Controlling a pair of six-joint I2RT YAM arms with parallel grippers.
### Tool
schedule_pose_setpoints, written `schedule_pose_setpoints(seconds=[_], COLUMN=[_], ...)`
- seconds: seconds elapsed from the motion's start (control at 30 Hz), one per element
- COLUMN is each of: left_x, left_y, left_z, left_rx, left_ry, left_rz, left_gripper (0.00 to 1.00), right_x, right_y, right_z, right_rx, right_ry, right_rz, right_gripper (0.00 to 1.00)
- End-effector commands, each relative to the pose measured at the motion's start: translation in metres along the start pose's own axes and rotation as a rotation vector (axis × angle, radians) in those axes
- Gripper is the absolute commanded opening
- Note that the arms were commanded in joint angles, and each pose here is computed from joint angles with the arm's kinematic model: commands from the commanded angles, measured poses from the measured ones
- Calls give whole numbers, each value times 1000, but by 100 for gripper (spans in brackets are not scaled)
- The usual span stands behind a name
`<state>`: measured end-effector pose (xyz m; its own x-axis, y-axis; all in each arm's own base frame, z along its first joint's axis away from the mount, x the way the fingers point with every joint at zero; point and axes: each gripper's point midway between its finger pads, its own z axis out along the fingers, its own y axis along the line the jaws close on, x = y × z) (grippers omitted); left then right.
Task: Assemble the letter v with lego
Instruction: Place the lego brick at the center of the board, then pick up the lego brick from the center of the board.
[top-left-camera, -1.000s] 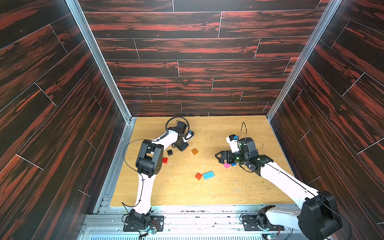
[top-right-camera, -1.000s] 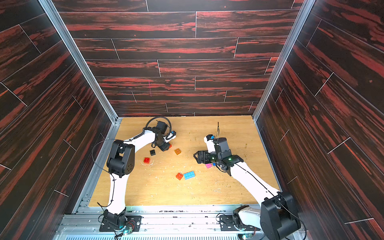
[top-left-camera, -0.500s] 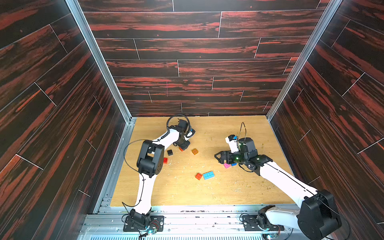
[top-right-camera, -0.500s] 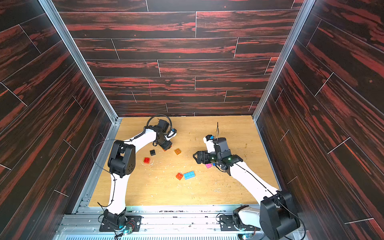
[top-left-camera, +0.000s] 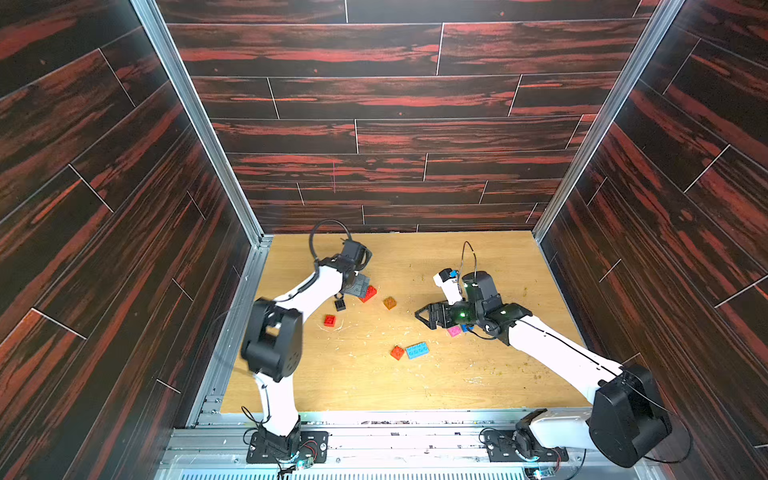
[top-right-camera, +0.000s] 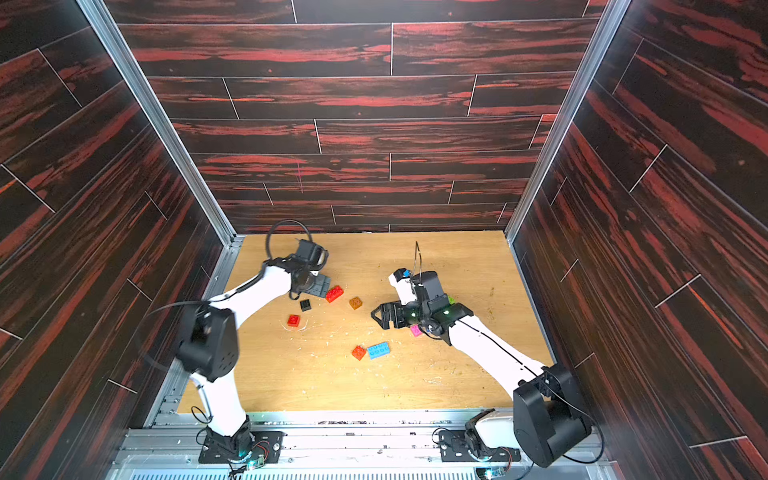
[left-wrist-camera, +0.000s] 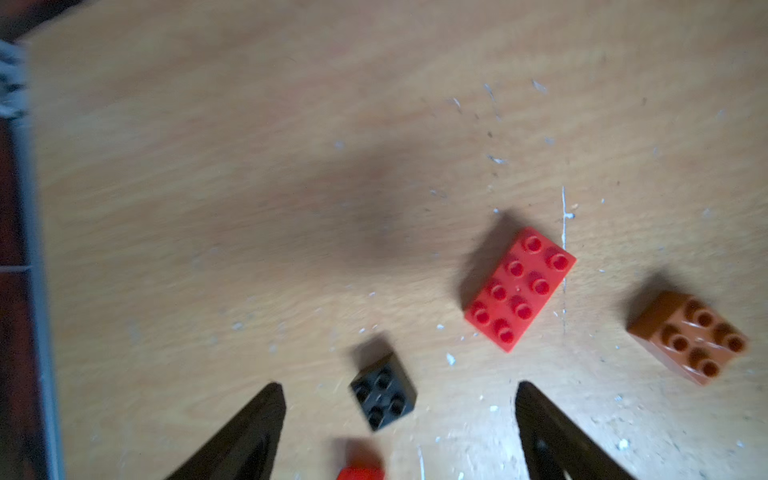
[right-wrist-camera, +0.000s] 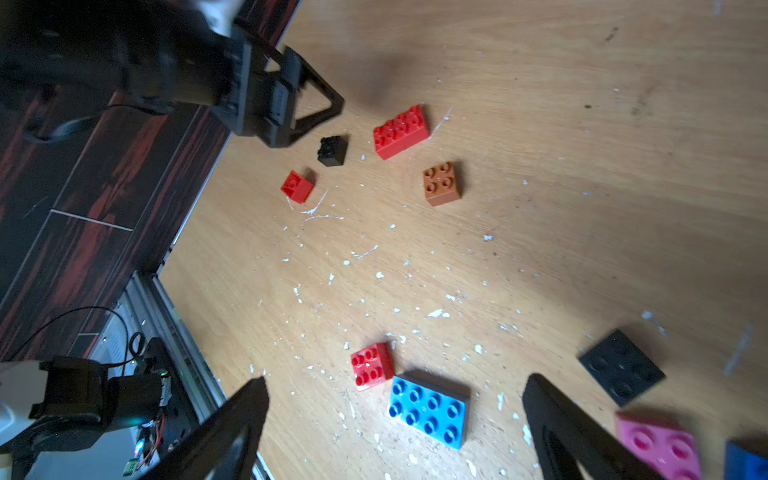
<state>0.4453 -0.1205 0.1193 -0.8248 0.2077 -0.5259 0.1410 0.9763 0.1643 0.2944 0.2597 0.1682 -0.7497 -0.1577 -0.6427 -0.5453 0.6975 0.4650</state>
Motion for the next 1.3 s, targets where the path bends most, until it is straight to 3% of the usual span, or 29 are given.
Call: schedule_pose_setpoints(seconds=[0.0, 0.17, 0.63, 1.03, 1.1, 1.27], left_x=[12, 48, 96, 133, 139, 154], left_y=[24, 37, 49, 103, 110, 121], left_z=[-14, -23, -31, -56, -59, -66], left_rx=[-102, -153, -204, -211, -196, -162], left_ry=[-14, 77, 122, 55, 56, 46], left_rz=[-81, -50, -277, -729, -771, -877], left_gripper=[92, 92, 92, 95, 100, 100], right_x=[-4, -4, 5, 3, 3, 0], right_y=[14, 20, 29, 63, 73, 87], right_z=[5, 9, 49, 103, 113, 139], right_rx=[-39, -55, -11, 30, 24, -8], right_ry=[8, 11, 107, 202, 214, 239], right_rz=[-32, -43, -94, -200, -248, -359], right_gripper=[98, 99, 98, 90, 90, 91])
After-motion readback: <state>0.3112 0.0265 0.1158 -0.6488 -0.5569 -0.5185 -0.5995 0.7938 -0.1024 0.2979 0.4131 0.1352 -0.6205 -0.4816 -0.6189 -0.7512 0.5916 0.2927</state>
